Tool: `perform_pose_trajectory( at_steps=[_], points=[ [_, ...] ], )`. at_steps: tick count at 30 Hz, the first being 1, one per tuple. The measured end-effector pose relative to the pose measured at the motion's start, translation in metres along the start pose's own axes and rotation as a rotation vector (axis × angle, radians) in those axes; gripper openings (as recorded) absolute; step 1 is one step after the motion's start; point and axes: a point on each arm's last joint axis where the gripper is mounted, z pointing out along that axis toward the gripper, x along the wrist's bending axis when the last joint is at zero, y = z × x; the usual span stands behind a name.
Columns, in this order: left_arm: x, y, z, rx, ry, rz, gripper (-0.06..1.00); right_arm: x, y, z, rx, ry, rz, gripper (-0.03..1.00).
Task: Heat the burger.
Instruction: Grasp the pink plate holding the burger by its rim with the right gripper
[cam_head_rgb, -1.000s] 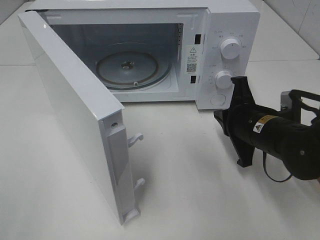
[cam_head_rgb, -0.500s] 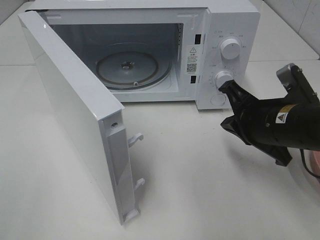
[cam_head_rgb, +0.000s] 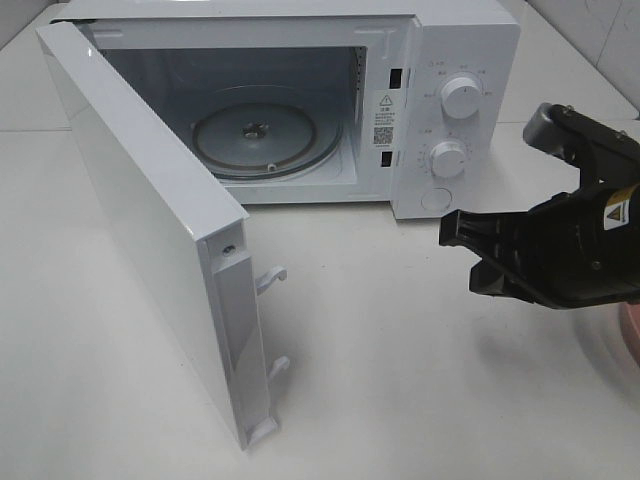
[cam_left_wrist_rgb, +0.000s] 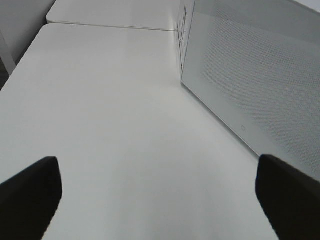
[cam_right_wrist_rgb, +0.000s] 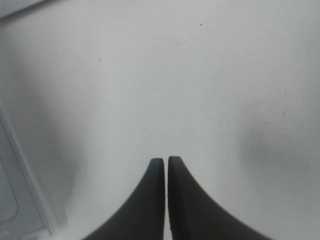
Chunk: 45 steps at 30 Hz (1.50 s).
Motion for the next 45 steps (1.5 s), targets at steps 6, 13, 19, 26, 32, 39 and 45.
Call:
perform_pose_trajectory(
  at_steps=[6, 13, 19, 26, 32, 39, 45],
  points=[
    [0.000, 0.000, 0.000, 0.000, 0.000, 0.000, 0.97, 0.002, 0.009, -0.011, 0.125, -0.107, -0.175, 0.04],
    [0.000, 0.000, 0.000, 0.000, 0.000, 0.000, 0.97, -0.005, 0.031, -0.032, 0.221, -0.266, -0.293, 0.11],
    [0.000, 0.000, 0.000, 0.000, 0.000, 0.000, 0.97, -0.018, 0.043, -0.042, 0.272, -0.332, -0.352, 0.30],
    [0.000, 0.000, 0.000, 0.000, 0.000, 0.000, 0.97, -0.044, 0.051, -0.049, 0.323, -0.395, -0.353, 0.90],
    [0.000, 0.000, 0.000, 0.000, 0.000, 0.000, 0.97, -0.065, 0.058, -0.054, 0.316, -0.430, -0.304, 0.98],
    [0.000, 0.000, 0.000, 0.000, 0.000, 0.000, 0.97, -0.082, 0.051, -0.048, 0.294, -0.432, -0.252, 0.99],
    [0.000, 0.000, 0.000, 0.000, 0.000, 0.000, 0.97, -0.088, 0.042, -0.039, 0.267, -0.419, -0.278, 0.97]
  ],
)
